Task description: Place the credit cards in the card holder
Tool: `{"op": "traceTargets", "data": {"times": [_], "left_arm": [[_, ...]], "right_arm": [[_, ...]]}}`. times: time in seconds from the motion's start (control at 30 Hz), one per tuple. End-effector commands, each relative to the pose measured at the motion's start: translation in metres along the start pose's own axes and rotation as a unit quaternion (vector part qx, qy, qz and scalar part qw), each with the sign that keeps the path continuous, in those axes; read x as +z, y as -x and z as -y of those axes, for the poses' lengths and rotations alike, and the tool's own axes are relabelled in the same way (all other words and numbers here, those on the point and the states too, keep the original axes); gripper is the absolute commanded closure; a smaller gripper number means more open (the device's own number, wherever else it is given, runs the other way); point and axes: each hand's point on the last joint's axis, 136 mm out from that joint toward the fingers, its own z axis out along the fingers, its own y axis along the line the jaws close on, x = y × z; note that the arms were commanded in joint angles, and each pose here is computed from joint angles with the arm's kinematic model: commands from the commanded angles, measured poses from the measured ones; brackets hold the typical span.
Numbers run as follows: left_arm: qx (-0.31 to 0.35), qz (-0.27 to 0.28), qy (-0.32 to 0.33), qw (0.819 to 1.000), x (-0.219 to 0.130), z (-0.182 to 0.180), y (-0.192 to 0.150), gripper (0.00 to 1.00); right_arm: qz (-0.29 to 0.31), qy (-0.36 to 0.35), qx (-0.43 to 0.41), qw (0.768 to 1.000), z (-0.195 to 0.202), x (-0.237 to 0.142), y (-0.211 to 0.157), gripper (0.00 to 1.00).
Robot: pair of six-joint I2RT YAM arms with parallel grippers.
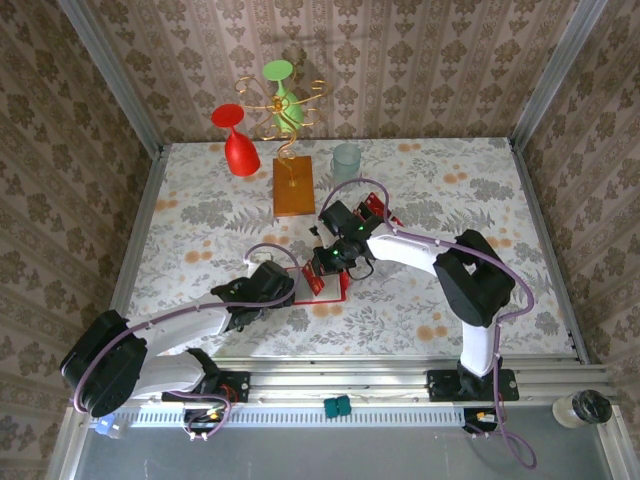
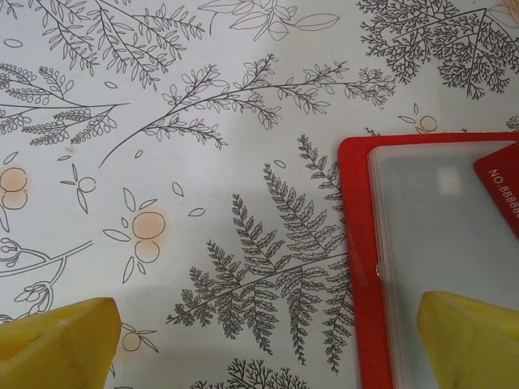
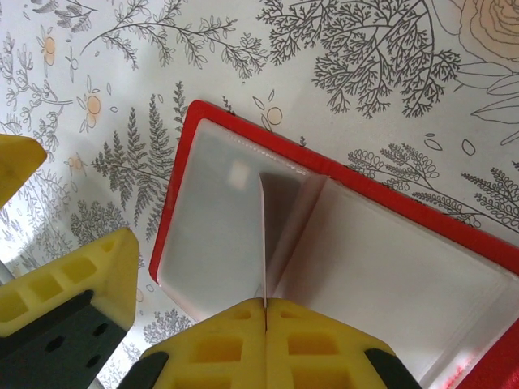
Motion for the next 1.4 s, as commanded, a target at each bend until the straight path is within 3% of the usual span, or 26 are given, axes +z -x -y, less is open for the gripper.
{"op": "traceTargets", "data": {"times": [0.0, 1.07, 1.37], "left_arm": [[-0.002, 0.004, 0.004, 1.000, -0.004, 0.000, 0.005, 0.04], [0.018, -0.028, 0.014, 0.999, 0.016, 0.009, -0.012, 0.03], [0.018, -0.031, 0.036, 0.999, 0.013, 0.000, -0.019, 0.03]], "right_arm": [[-0.013, 0.002, 0.003, 1.000, 0.003, 0.013, -0.008, 1.00], [-0.017, 0.015, 0.010, 1.000, -0.001, 0.013, -0.013, 1.00], [0.070, 0.037, 0.052, 0.996, 0.004, -0.032, 0.016, 1.00]]}}
